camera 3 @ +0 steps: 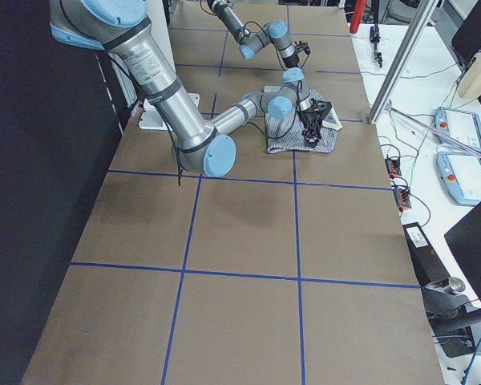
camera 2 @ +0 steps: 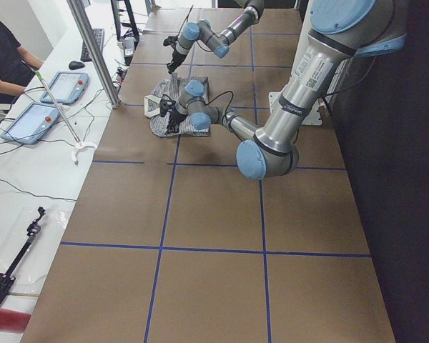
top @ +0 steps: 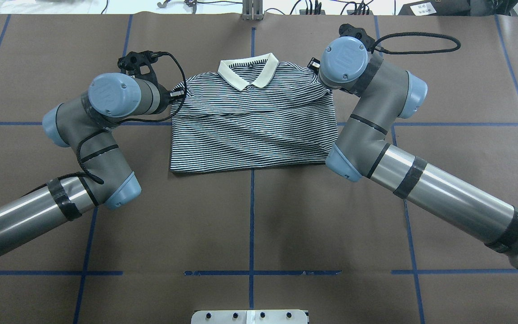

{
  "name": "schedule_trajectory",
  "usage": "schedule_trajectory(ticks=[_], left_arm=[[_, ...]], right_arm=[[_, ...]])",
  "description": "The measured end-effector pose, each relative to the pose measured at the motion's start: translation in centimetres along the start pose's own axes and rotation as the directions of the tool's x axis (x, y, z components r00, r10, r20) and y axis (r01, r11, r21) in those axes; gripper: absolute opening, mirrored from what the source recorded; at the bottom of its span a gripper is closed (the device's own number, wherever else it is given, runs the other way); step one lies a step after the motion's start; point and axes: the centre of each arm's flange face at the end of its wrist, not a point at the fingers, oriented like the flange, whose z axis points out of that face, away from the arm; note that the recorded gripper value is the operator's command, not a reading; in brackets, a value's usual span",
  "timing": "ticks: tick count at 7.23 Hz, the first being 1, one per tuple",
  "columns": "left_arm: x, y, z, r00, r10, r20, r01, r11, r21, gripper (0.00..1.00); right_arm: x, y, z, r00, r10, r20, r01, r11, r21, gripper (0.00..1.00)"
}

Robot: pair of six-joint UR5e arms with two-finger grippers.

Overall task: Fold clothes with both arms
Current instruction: 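Release the hem near the collar and raise both grippers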

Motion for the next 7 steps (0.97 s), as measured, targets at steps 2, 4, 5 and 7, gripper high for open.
schedule_trajectory(ticks=[2,4,5,7], left_arm=[[0.5,-0.4,-0.8,1.000,-0.001,-0.021,0.001,1.000,0.007,0.62],[1.1,-1.0,-3.7,0.997,-0.004,-0.082,0.006,1.000,0.023,0.62],[0.8,-1.0,-4.6,0.995,-0.008,-0.095,0.010,1.000,0.026,0.62],[0.2,-0.9,-5.0,0.995,-0.013,-0.099,0.016,1.000,0.027,0.62]], right_arm=[[-0.4,-0.3,-1.4,0.999,0.003,0.040,-0.002,1.000,-0.015,0.73],[3.3,0.9,-4.2,0.995,0.005,0.101,0.004,0.996,-0.093,0.77],[6.5,2.7,-5.3,0.994,-0.002,0.111,0.016,0.992,-0.126,0.80],[10.0,6.6,-6.3,0.994,0.020,0.105,-0.002,0.985,-0.174,0.80]])
